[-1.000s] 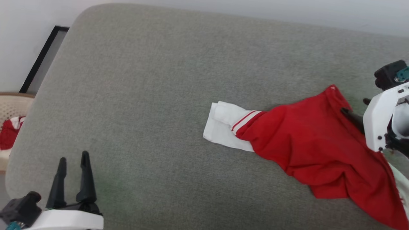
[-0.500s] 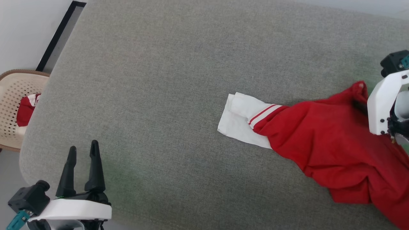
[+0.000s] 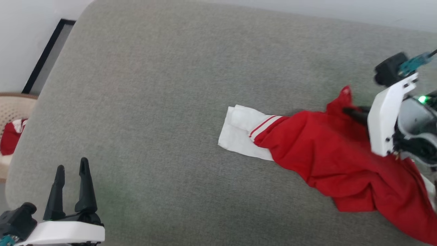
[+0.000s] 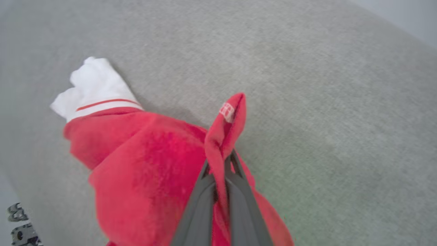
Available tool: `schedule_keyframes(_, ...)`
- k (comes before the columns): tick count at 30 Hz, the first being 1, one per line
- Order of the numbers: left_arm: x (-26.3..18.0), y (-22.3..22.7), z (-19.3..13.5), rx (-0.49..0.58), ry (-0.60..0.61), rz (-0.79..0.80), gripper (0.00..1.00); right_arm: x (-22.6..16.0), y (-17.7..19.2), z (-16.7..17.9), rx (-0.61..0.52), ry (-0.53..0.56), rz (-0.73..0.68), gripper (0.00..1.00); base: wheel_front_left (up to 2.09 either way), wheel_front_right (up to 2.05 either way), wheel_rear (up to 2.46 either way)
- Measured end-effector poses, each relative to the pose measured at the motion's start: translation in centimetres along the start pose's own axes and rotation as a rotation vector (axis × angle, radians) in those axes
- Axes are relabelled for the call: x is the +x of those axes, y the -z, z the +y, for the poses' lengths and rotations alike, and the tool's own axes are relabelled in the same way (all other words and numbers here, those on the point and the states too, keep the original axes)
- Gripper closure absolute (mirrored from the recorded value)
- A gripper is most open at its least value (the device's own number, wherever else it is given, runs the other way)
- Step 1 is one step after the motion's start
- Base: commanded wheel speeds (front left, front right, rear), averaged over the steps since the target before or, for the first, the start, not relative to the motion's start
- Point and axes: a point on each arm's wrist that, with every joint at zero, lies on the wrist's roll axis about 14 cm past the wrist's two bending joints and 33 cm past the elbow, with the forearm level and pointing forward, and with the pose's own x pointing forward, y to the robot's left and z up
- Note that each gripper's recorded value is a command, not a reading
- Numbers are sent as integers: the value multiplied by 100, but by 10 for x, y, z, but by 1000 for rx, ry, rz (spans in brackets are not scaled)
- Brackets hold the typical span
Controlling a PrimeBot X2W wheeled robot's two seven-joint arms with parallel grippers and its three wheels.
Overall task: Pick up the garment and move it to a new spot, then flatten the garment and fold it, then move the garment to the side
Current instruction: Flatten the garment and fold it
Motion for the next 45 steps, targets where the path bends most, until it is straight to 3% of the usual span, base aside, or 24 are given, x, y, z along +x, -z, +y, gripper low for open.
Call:
schedule_keyframes(6,-1,-3,-6,-4,34,-9,0,-29,2,46,-44,-114,-7,100,0,0,0)
schedule_keyframes(14,-7,-8,-11,-8,71,-18,0,-63,41,111,-53,-274,80,100,0,0,0)
schedule_keyframes(20,-9,-8,-15,-13,92,-17,0,-80,80,137,-41,-332,171,100,0,0,0)
schedule_keyframes(29,-10,-2,-16,-16,100,0,0,-85,134,153,2,-333,283,98,0,0,0)
schedule_keyframes(31,-10,-1,-16,-17,98,4,0,-86,140,160,11,-346,287,77,0,0,0)
schedule_keyframes(32,-10,0,-16,-17,99,6,0,-86,139,163,14,-350,274,60,0,0,0)
schedule_keyframes(33,-9,0,-16,-18,99,6,0,-87,135,164,20,-352,252,4,0,0,0)
schedule_keyframes(34,-9,0,-16,-18,100,7,0,-87,130,164,27,-349,228,0,0,0,0)
schedule_keyframes(41,-7,3,-18,-16,106,15,0,-101,90,152,40,-293,40,0,0,0,0)
schedule_keyframes(45,-2,3,-23,-14,122,17,0,-113,64,130,34,-206,-85,0,0,0,0)
